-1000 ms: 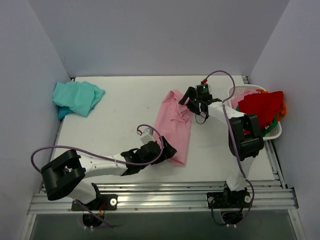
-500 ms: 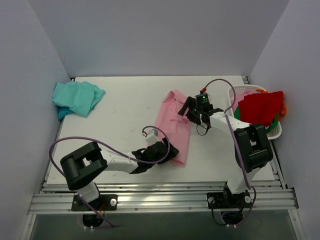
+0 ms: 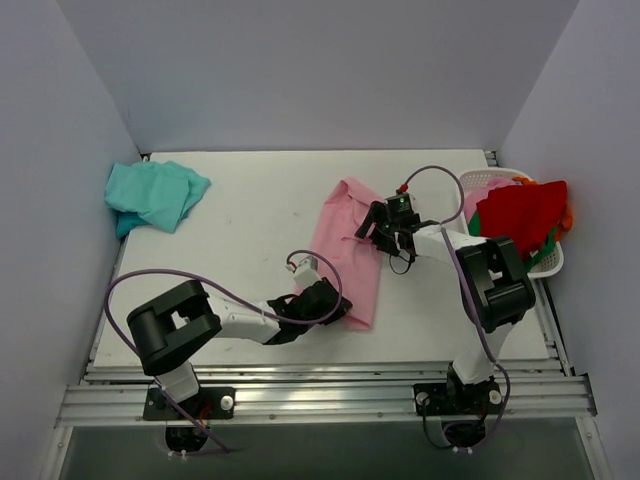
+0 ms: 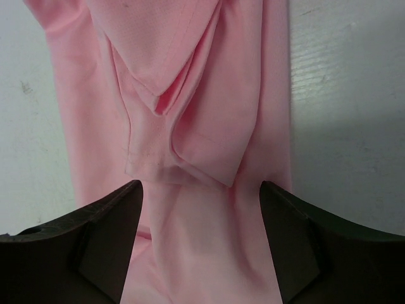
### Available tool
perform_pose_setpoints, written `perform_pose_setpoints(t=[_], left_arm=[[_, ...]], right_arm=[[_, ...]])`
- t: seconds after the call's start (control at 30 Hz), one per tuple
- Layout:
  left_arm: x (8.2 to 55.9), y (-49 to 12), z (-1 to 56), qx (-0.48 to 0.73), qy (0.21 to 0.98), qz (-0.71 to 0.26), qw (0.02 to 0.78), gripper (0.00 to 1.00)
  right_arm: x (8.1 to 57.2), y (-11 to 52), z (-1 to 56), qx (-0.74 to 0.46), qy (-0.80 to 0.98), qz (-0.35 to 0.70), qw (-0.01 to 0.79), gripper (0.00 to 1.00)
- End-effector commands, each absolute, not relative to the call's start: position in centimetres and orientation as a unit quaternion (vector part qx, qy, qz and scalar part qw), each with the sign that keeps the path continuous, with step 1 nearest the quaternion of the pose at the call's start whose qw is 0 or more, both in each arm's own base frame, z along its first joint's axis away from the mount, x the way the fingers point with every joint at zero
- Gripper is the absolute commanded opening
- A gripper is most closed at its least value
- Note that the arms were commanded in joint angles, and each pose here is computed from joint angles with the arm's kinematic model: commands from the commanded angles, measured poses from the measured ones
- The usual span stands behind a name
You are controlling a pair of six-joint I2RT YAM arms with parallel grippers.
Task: Fold and stack the t-shirts
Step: Rotate the tshirt 270 degrees
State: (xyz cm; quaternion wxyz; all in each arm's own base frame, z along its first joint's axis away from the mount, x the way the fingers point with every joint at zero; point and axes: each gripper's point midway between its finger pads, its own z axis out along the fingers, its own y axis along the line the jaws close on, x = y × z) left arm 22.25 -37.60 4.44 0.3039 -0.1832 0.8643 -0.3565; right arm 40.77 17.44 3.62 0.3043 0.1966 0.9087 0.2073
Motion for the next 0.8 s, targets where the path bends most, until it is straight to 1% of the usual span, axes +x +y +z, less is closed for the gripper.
perform_pose_setpoints(t=[0.0,0.1,0.3,0.4,0.43,0.5,0.6,0.63,0.7,0.73,0.77], left_arm=[[23.1,-38.6,6.3,-0.192,0.848,-0.381,0.314,0.26],[23.1,-38.6,6.2,-0.190,0.849,-0.381,0.312,0.25],[22.9,-38.7,5.7,-0.186,0.853,-0.379,0.307,0.24],[22.7,-38.7,5.4,-0.185,0.854,-0.380,0.304,0.22],[22.8,-38.7,5.4,-0.186,0.853,-0.381,0.304,0.22],[22.7,-38.7,5.3,-0.185,0.854,-0.381,0.304,0.21],[22.7,-38.7,5.3,-0.185,0.854,-0.380,0.304,0.21],[22.8,-38.7,5.3,-0.186,0.854,-0.380,0.305,0.21],[22.7,-38.6,5.2,-0.184,0.855,-0.379,0.304,0.20],[22.7,-38.6,5.0,-0.185,0.855,-0.377,0.304,0.21],[22.7,-38.6,5.0,-0.185,0.856,-0.377,0.303,0.20]], right_arm=[[43.0,17.3,4.7,0.207,0.897,0.209,0.329,0.70],[43.5,17.4,4.3,0.211,0.896,0.210,0.329,0.68],[43.9,17.9,3.8,0.212,0.896,0.217,0.325,0.61],[44.2,18.0,4.1,0.212,0.894,0.220,0.327,0.52],[44.2,18.1,4.1,0.211,0.894,0.221,0.327,0.48],[44.3,18.2,4.3,0.210,0.894,0.222,0.328,0.46],[44.3,18.2,4.3,0.208,0.894,0.221,0.328,0.37],[44.3,18.3,4.2,0.208,0.895,0.222,0.327,0.28],[44.4,18.4,4.3,0.207,0.895,0.223,0.327,0.20],[44.4,18.5,4.1,0.207,0.896,0.223,0.325,0.09],[44.4,18.5,4.1,0.206,0.896,0.222,0.324,0.04]])
